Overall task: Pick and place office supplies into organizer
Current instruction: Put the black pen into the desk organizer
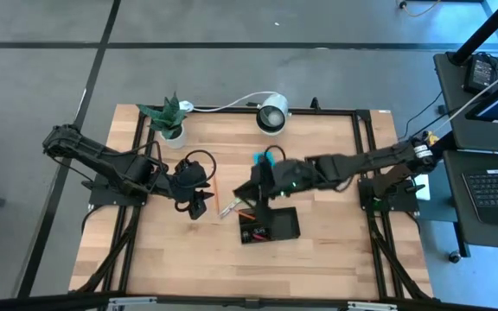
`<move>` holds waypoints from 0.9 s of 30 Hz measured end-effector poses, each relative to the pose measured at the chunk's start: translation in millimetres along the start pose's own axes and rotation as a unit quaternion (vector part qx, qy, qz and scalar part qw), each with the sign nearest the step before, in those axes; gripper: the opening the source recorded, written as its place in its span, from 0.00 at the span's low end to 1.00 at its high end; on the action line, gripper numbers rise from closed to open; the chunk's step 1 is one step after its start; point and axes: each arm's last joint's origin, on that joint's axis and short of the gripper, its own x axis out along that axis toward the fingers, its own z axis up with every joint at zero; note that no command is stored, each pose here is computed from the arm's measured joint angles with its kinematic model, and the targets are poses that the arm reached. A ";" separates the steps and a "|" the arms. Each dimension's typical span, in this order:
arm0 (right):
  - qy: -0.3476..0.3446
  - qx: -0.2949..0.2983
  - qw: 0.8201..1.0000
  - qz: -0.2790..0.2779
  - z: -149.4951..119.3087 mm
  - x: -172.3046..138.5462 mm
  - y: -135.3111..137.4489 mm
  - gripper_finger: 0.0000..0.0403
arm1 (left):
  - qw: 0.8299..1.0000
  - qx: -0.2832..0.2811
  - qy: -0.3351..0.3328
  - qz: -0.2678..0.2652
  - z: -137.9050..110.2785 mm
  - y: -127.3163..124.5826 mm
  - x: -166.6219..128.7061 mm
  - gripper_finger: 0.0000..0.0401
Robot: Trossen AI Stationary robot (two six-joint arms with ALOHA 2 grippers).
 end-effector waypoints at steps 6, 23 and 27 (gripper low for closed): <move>-0.016 -0.091 0.994 -0.054 -18.6 11.0 33.6 0.11 | 1.000 0.000 0.001 0.000 -0.2 0.1 0.0 0.38; 0.021 -0.128 0.989 -0.072 -80.1 52.4 29.2 0.11 | 1.000 0.001 0.007 -0.003 -0.7 0.0 0.0 0.38; 0.005 -0.124 0.990 -0.068 -91.3 55.1 25.5 0.11 | 1.000 0.001 0.008 -0.002 -0.9 0.3 0.0 0.38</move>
